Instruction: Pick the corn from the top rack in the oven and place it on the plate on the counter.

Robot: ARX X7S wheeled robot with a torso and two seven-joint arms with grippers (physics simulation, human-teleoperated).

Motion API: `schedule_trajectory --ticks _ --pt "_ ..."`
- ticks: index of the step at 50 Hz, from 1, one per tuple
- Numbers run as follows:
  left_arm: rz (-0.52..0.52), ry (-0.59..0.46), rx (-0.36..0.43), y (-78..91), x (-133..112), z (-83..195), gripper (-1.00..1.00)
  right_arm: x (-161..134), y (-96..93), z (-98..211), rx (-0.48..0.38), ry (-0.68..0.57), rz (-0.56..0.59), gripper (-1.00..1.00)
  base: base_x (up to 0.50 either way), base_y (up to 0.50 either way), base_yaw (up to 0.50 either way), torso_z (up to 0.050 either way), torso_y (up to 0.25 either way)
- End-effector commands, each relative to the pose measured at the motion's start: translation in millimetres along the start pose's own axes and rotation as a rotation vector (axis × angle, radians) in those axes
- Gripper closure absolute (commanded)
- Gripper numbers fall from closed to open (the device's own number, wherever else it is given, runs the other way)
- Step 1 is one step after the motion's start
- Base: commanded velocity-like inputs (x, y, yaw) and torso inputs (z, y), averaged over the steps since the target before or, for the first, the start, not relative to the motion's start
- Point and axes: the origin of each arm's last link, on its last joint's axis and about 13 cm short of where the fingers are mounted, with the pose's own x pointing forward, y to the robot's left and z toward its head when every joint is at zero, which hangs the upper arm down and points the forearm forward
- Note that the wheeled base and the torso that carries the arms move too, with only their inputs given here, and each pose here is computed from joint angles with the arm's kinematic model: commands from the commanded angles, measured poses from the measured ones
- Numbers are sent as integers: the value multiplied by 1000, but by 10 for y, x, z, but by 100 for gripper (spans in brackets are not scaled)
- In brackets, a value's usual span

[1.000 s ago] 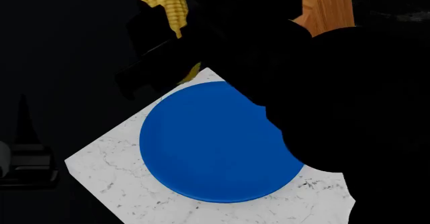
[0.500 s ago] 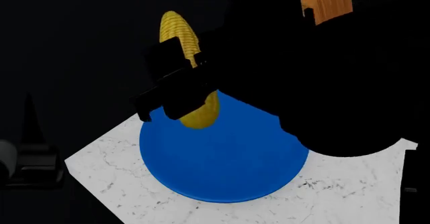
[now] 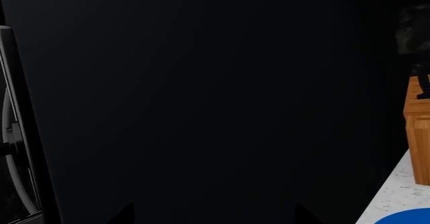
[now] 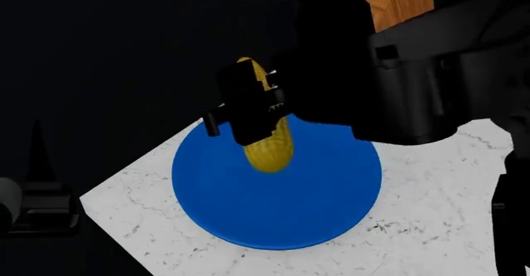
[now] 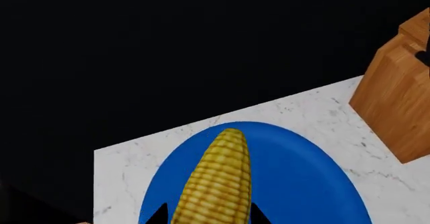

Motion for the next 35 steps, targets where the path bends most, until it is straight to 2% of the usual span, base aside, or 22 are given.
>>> schedule_trajectory --ticks 1,17,35 --pt "5 -6 -1 0 0 2 -100 212 -121 -21 69 26 -17 100 0 0 0 0 0" --pt "11 5 0 20 -29 -46 -100 481 -360 11 102 55 -60 100 0 0 0 0 0" --pt "11 8 1 21 -26 -55 -100 592 -361 -119 125 107 -30 100 0 0 0 0 -1"
